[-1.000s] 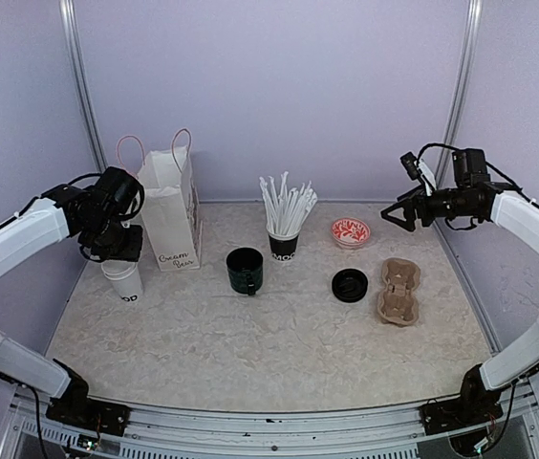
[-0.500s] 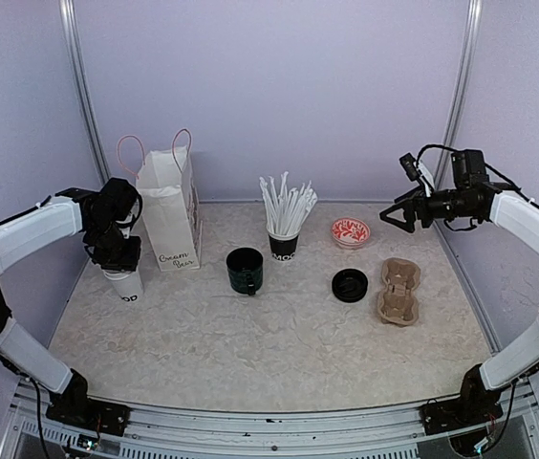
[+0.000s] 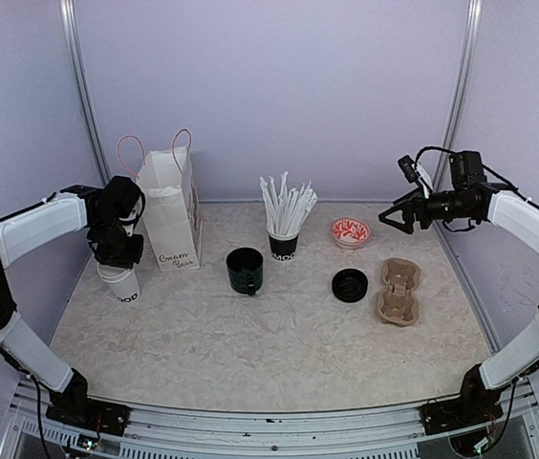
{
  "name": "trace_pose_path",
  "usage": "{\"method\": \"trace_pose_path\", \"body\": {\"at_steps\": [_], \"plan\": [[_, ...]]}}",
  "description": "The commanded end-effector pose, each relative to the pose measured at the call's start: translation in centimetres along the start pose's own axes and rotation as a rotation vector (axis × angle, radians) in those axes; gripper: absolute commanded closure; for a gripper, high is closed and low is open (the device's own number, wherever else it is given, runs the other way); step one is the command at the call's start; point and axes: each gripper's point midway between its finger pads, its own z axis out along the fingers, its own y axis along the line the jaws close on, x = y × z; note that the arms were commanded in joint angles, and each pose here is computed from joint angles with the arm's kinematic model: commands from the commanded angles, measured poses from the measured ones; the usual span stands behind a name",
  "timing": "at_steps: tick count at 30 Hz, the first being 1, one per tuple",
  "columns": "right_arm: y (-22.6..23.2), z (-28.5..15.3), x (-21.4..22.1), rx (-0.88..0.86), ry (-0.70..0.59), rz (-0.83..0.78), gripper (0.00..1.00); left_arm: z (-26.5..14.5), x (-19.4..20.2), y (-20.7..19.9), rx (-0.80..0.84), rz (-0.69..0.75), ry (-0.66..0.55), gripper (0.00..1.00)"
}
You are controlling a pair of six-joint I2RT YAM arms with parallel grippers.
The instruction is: Pack the takeout coffee
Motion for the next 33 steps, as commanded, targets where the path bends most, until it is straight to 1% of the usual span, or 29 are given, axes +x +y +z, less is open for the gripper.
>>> {"method": "trace_pose_path", "body": {"at_steps": [1, 3, 4, 5, 6, 7, 8, 9, 10, 11, 12, 13, 14, 16, 18, 20, 22, 25, 27, 30, 33], "plan": [[0.0, -0.3, -0.1, -0.011, -0.007, 0.001, 0.01, -2.0, -1.1, 0.1, 0.011, -0.011, -0.026, 1.00], [0.2, -0.3, -0.3, -0.020, -0.010, 0.000, 0.01, -3.5, -1.7, 0.0, -0.001, -0.008, -0.051, 1.00], [0.3, -0.4, -0.3, -0.025, -0.010, 0.001, 0.01, -4.4, -2.1, 0.7, -0.044, -0.014, -0.084, 1.00], [0.4, -0.4, -0.3, -0.031, -0.013, 0.001, 0.01, -5.2, -2.4, 2.6, -0.171, -0.026, -0.122, 1.00], [0.5, -0.4, -0.3, -0.037, -0.014, 0.002, 0.01, -5.8, -2.2, 4.1, -0.286, -0.014, -0.132, 1.00], [0.6, -0.3, -0.4, -0.045, -0.016, 0.002, 0.01, -5.4, -1.6, 3.9, -0.277, 0.008, -0.089, 1.00], [0.8, -0.3, -0.4, -0.054, -0.018, 0.003, 0.01, -4.1, -0.9, 1.3, -0.102, 0.023, -0.015, 1.00], [1.0, -0.2, -0.6, -0.062, -0.020, 0.004, 0.01, -3.9, -0.9, -2.0, 0.113, 0.019, -0.003, 1.00], [1.2, -0.2, -0.7, -0.072, -0.021, 0.004, 0.02, -4.7, -1.7, -3.5, 0.195, -0.007, -0.062, 1.00], [1.5, -0.2, -0.8, -0.083, -0.021, 0.002, 0.03, -6.0, -1.7, -3.5, 0.151, -0.005, -0.101, 1.00], [1.9, -0.1, -1.1, -0.093, -0.023, -0.002, 0.04, -6.9, -1.3, -3.8, 0.113, 0.025, -0.093, 1.00], [2.5, 0.0, -1.4, -0.104, -0.026, -0.005, 0.04, -7.1, -0.9, -5.4, 0.152, 0.055, -0.062, 1.00], [3.1, 0.2, -1.7, -0.119, -0.028, -0.010, 0.05, -7.6, -0.9, -7.1, 0.210, 0.070, -0.056, 1.00], [5.2, 1.1, -1.9, -0.172, -0.018, -0.019, 0.06, -9.5, -0.6, -10.7, 0.288, 0.149, -0.100, 1.00], [7.4, 2.4, -2.0, -0.239, 0.001, -0.017, 0.08, -10.9, -0.1, -13.0, 0.334, 0.207, -0.113, 1.00], [10.3, 4.0, -2.0, -0.321, 0.026, -0.017, 0.10, -11.7, 0.7, -14.8, 0.362, 0.256, -0.113, 1.00], [13.0, 5.3, -1.7, -0.391, 0.059, -0.031, 0.11, -12.2, 1.3, -16.0, 0.400, 0.273, -0.105, 1.00], [16.2, 7.3, -1.1, -0.456, 0.111, -0.031, 0.12, -13.2, 2.4, -18.0, 0.439, 0.319, -0.120, 1.00], [17.7, 8.5, -0.9, -0.478, 0.134, -0.010, 0.12, -14.3, 2.5, -19.3, 0.481, 0.330, -0.149, 1.00], [19.2, 10.4, -0.4, -0.505, 0.174, 0.041, 0.10, -16.8, 2.7, -21.8, 0.575, 0.370, -0.236, 1.00], [20.6, 12.2, 0.3, -0.535, 0.233, 0.089, 0.07, -18.6, 4.3, -23.9, 0.663, 0.445, -0.267, 1.00]]}}
